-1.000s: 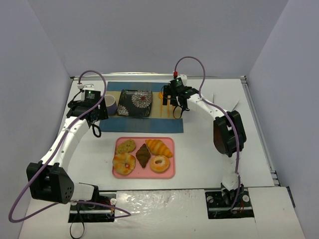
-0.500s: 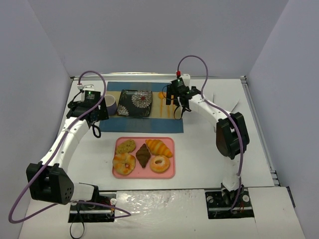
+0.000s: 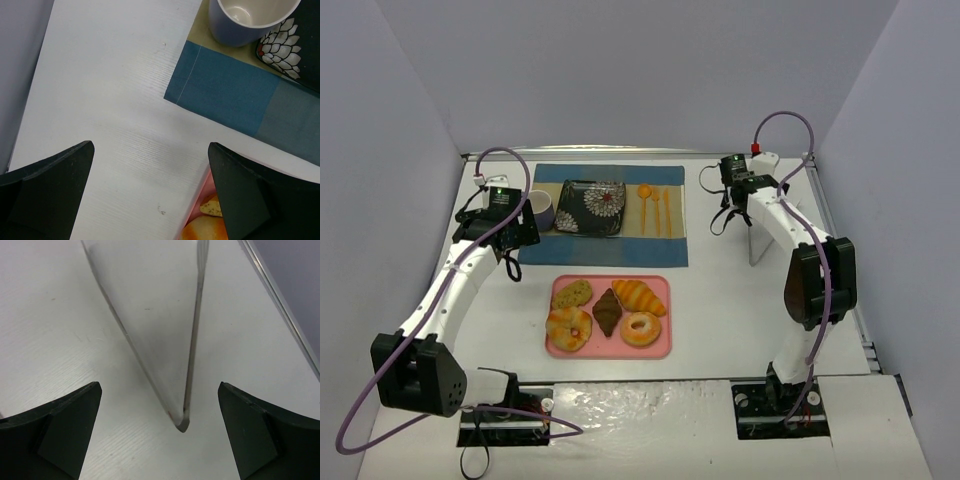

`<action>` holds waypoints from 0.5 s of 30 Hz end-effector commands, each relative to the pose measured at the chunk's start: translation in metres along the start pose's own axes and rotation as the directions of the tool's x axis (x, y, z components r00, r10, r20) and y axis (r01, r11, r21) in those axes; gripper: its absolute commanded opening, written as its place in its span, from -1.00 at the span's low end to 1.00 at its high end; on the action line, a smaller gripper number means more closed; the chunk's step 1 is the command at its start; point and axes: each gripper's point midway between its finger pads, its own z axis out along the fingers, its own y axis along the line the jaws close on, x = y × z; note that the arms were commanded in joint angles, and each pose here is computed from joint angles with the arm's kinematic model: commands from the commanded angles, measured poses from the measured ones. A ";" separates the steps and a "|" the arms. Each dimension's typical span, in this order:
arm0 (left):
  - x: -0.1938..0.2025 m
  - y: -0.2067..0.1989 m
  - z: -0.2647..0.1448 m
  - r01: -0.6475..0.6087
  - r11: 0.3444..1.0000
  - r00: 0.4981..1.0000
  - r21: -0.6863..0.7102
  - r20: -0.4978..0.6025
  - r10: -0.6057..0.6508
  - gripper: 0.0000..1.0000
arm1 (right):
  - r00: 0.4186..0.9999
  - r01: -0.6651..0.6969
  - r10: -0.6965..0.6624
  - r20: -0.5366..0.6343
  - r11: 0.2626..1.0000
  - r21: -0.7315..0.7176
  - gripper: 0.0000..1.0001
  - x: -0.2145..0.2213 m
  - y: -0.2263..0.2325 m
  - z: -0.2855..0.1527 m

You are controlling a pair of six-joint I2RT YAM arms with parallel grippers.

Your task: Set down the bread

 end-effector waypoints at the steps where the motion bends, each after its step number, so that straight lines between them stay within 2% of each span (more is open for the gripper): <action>1: -0.022 -0.004 -0.019 0.064 0.996 0.994 0.056 0.080 -0.069 0.94 | 0.999 0.000 -0.002 0.035 0.998 0.059 1.00 -0.011 -0.018 0.001; 4: -0.022 -0.004 -0.020 0.064 0.996 0.994 0.064 0.082 -0.070 0.94 | 0.999 0.017 -0.018 0.034 0.999 0.029 1.00 -0.006 -0.013 0.010; 9: -0.022 -0.003 -0.023 0.065 0.995 0.994 0.069 0.085 -0.071 0.94 | 0.999 -0.039 0.041 0.014 0.995 -0.092 1.00 0.000 -0.011 0.025; 15: -0.019 -0.004 -0.021 0.062 0.996 0.994 0.068 0.081 -0.068 0.94 | 0.999 -0.038 0.039 0.002 0.994 -0.107 1.00 0.011 -0.025 0.037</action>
